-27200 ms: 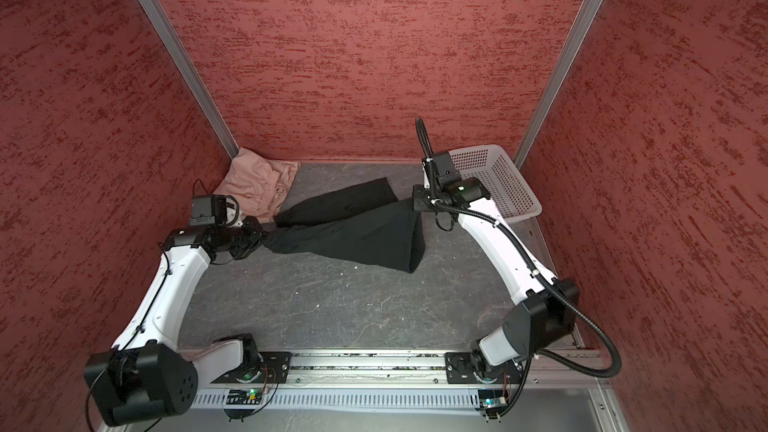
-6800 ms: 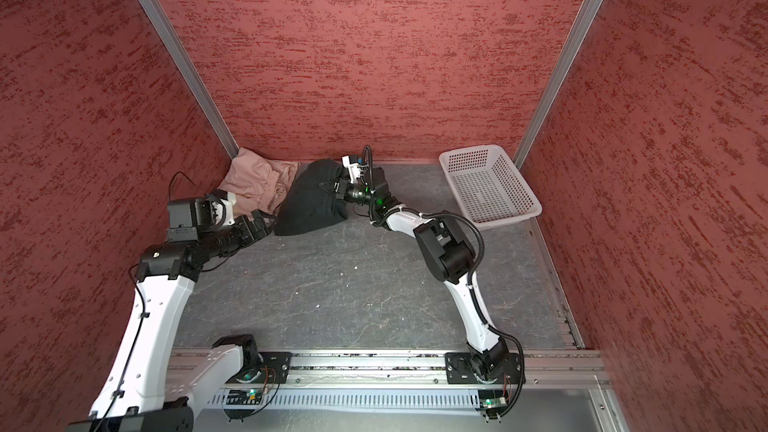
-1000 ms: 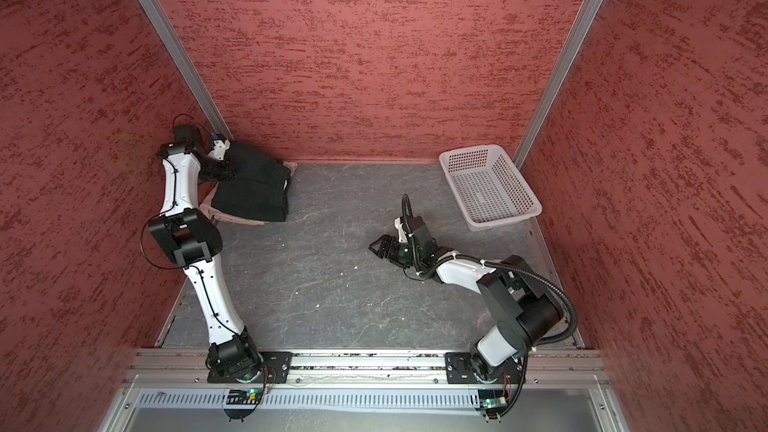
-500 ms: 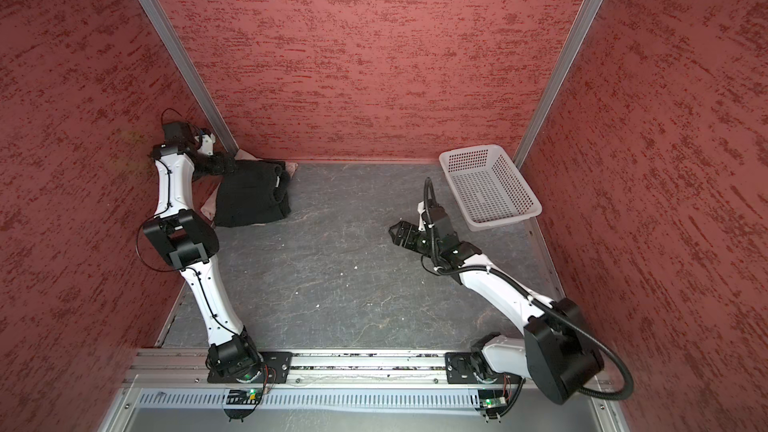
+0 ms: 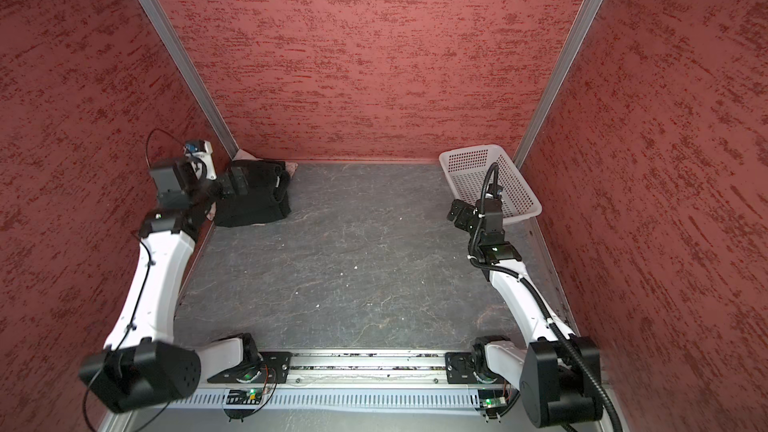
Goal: Fold and stack the shorts
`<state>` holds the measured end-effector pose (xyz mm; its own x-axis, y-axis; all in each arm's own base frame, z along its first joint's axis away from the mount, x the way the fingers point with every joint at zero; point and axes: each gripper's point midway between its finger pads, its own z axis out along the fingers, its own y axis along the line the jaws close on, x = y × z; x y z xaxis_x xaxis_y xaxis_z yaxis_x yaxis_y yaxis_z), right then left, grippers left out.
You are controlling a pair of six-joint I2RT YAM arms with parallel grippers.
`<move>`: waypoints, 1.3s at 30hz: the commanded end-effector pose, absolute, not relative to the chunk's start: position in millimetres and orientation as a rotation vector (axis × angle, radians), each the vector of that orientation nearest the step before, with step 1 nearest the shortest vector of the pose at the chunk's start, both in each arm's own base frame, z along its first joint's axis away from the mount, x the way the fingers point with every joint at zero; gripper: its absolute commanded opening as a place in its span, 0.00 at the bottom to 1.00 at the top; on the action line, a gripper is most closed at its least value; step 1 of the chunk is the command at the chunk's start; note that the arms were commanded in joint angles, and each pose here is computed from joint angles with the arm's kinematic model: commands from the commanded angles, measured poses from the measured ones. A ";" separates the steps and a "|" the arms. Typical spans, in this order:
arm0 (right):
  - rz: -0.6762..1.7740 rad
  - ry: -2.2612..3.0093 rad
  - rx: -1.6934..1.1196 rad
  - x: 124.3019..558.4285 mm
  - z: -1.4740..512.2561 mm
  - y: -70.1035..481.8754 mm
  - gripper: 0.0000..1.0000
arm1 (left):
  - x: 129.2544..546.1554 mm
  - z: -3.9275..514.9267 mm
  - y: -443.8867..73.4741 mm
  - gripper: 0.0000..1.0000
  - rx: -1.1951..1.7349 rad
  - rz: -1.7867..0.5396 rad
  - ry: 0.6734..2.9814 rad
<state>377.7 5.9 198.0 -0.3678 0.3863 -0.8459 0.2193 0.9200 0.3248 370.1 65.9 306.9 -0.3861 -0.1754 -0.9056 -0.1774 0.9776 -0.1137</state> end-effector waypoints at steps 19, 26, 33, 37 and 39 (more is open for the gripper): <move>-0.158 1.588 0.217 347.5 168.2 -32.3 0.99 | 366.2 145.7 19.6 0.99 -0.174 -0.088 1.763; -0.103 1.622 0.157 381.0 139.9 -26.4 0.99 | 399.9 120.4 8.8 0.99 -0.069 -0.117 1.788; -0.092 1.653 0.172 383.0 137.1 -28.9 0.99 | 401.2 113.5 1.1 0.99 -0.036 -0.104 1.840; -0.094 1.654 0.173 382.0 136.9 -29.1 0.99 | 401.7 114.9 1.0 0.99 -0.036 -0.105 1.829; -0.094 1.654 0.173 382.3 136.8 -29.3 0.99 | 401.6 114.4 1.0 1.00 -0.035 -0.105 1.834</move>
<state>375.3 -30.3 116.0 -0.1529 0.0729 -0.9856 0.1885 0.9811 0.0434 396.7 4.5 102.8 -0.3005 -0.1006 -0.9485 0.0057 0.9942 -0.1072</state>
